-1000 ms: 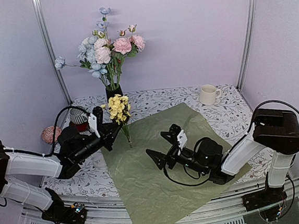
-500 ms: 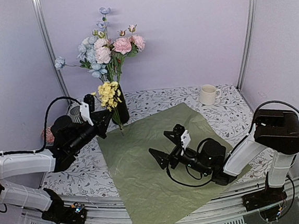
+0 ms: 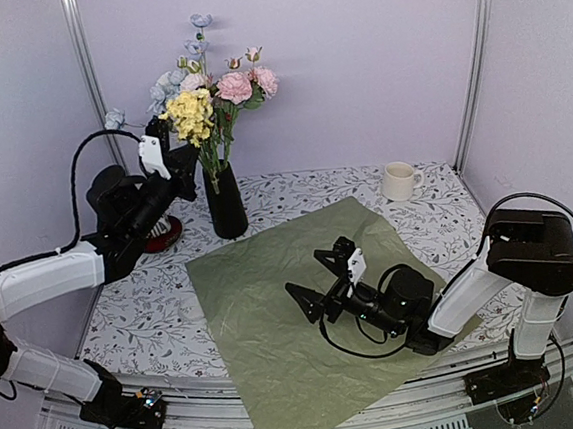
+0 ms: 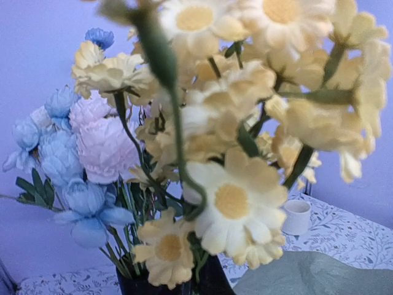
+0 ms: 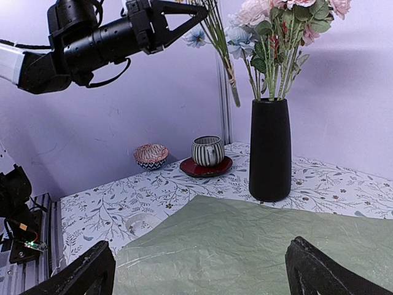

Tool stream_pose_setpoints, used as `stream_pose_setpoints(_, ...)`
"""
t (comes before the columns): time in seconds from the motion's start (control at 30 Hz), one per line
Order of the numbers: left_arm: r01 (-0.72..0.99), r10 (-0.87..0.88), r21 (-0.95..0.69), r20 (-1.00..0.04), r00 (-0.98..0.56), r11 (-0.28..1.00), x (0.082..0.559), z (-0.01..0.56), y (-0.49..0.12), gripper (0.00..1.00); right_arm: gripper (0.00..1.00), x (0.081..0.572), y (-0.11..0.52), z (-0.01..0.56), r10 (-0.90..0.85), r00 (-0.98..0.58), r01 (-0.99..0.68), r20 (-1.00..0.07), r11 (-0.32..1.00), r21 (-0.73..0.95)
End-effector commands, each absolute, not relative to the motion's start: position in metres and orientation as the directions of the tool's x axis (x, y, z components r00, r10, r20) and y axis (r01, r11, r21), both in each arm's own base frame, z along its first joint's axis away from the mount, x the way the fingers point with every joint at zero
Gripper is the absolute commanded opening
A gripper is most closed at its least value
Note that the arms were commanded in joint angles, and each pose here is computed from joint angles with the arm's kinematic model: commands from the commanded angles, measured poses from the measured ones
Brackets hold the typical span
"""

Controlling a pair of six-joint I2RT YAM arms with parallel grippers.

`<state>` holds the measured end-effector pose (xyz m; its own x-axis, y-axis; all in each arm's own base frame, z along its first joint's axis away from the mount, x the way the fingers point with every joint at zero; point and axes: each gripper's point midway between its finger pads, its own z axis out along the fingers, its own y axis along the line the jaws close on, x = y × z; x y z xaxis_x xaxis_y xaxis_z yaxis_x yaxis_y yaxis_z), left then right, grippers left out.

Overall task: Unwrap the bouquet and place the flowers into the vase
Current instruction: Place the fake flower in the vase.

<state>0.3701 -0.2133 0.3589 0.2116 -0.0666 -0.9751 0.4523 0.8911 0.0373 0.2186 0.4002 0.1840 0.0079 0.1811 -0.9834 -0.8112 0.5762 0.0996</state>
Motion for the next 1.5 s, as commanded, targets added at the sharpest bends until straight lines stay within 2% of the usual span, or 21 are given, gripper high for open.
stream_pose_setpoints(0.0,0.370,0.013,0.124,-0.958,0.288,0.921,0.394,0.383,-0.209,0.05,0.99,0.218,0.395,0.199,0.223,0.030,-0.810,-0.974,0.576,0.107)
stream_pose_setpoints(0.33,0.336,0.023,0.152,-0.933,0.360,0.929,0.438,0.397,-0.213,0.05,0.99,0.218,0.393,0.200,0.227,0.038,-0.808,-0.973,0.580,0.103)
stream_pose_setpoints(0.67,0.311,0.023,0.142,-0.934,0.356,0.940,0.461,0.364,-0.202,0.04,0.99,0.217,0.387,0.200,0.231,0.050,-0.801,-0.972,0.590,0.099)
stream_pose_setpoints(0.9,0.335,0.027,0.112,-0.968,0.249,0.935,0.474,0.317,-0.202,0.04,0.99,0.216,0.381,0.202,0.236,0.054,-0.796,-0.970,0.597,0.100)
stream_pose_setpoints(1.2,0.308,0.099,0.095,-0.995,0.003,0.947,0.502,0.251,-0.199,0.02,0.99,0.214,0.379,0.202,0.239,0.054,-0.797,-0.970,0.596,0.103)
stream_pose_setpoints(1.47,0.316,0.092,0.060,-0.992,-0.087,0.947,0.504,0.222,-0.199,0.05,0.99,0.214,0.379,0.201,0.241,0.051,-0.797,-0.969,0.594,0.106)
